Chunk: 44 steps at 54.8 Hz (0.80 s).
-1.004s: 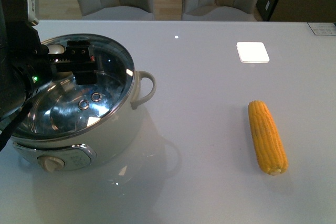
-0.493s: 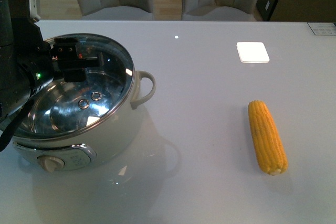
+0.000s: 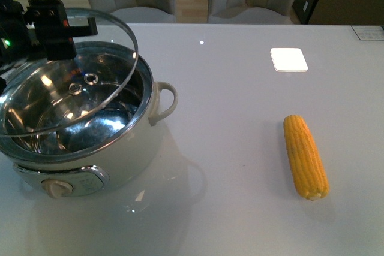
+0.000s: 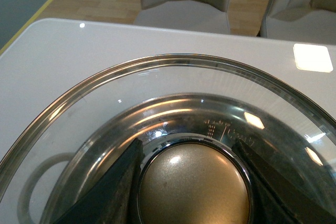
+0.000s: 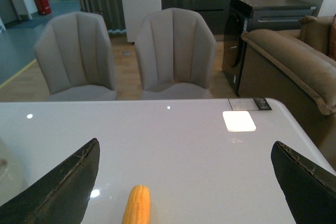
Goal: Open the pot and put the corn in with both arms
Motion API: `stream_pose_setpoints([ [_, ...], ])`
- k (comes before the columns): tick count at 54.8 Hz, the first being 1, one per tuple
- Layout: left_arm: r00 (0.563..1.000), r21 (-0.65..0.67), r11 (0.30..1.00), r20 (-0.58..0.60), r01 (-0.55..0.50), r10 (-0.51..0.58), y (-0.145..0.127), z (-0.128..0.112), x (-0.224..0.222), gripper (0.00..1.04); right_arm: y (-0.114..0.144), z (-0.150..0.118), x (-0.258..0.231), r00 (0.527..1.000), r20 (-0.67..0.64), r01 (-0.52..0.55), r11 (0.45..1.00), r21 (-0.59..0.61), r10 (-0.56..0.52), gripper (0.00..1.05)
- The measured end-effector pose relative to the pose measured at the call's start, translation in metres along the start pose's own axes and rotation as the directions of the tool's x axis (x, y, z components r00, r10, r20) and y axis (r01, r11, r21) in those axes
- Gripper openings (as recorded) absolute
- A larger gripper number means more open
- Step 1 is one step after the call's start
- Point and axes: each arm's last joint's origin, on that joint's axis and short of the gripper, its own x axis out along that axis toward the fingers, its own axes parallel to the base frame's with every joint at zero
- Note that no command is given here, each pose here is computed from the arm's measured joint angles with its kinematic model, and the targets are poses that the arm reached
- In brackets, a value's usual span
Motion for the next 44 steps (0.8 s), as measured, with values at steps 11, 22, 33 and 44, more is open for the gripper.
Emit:
stream_pose_setpoints([
  [11,0.996,-0.045,0.998,0.077,-0.032,0.035,0.021,0.027,-0.01,0.44,0.0,0.0,0.0,1.0,0.0,0.0,1.0,0.0,0.0,0.96],
  [22,0.986,-0.07,0.991,0.114,-0.114,0.121,0.068,0.036,-0.025,0.44,0.0,0.0,0.0,1.0,0.0,0.0,1.0,0.0,0.0,0.96],
  [33,0.967,-0.089,0.97,0.105,-0.224,0.233,0.136,0.017,-0.038,0.44,0.0,0.0,0.0,1.0,0.0,0.0,1.0,0.0,0.0,0.96],
  [44,0.942,-0.126,0.941,0.085,-0.313,0.325,0.192,-0.008,-0.048,0.44,0.0,0.0,0.0,1.0,0.0,0.0,1.0,0.0,0.0,0.96],
])
